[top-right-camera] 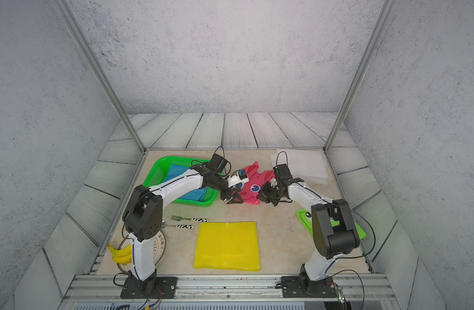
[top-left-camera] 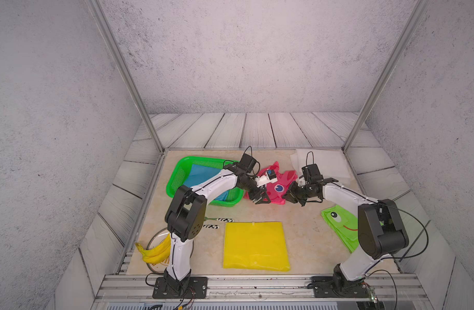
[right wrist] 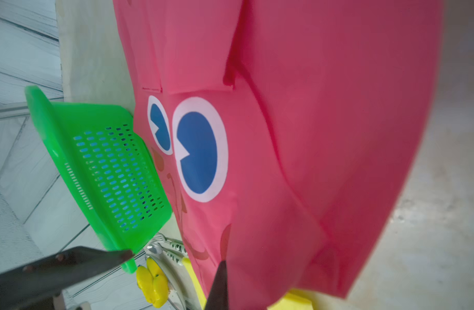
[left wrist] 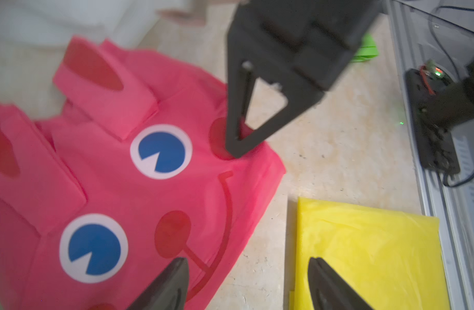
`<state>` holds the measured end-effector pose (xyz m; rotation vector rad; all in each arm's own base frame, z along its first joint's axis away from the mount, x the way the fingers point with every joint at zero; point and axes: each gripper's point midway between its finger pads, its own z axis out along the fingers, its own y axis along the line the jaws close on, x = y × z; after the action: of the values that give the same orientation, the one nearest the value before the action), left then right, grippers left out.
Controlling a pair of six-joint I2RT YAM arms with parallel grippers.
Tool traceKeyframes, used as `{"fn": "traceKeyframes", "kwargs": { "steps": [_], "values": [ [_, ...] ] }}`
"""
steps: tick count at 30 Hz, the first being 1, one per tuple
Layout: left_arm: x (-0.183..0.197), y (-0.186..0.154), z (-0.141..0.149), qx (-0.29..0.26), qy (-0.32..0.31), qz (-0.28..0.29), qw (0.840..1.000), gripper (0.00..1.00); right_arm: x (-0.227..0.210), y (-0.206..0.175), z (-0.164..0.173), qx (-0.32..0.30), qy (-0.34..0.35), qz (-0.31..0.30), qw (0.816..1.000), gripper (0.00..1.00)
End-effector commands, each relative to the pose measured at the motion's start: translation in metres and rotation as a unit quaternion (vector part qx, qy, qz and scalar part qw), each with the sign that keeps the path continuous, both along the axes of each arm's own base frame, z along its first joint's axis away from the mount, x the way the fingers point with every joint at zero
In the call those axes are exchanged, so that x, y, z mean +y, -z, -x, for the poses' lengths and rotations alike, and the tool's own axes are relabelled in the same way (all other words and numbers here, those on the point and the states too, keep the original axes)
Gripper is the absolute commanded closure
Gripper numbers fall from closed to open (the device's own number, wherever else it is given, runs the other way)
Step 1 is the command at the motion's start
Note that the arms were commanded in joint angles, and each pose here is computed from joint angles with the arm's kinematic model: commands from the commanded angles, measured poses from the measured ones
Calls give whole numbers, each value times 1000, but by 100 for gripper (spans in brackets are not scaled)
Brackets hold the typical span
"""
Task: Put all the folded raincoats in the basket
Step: Pick up the raincoat from the center of the board.
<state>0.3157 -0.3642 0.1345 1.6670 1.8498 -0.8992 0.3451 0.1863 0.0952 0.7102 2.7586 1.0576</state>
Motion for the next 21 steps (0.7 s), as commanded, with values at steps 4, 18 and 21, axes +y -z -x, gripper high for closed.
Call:
{"fn": "traceKeyframes", "kwargs": {
  "steps": [4, 18, 21],
  "values": [
    [-6, 12, 7, -127, 91, 46, 987, 18, 10, -20, 15, 24, 17, -63, 998, 100],
    [-3, 59, -10, -285, 111, 19, 952, 23, 10, -49, 25, 19, 32, -89, 995, 100],
    [-6, 50, -28, -308, 59, 30, 949, 40, 9, -56, 28, 14, 34, -91, 995, 100]
  ]
}}
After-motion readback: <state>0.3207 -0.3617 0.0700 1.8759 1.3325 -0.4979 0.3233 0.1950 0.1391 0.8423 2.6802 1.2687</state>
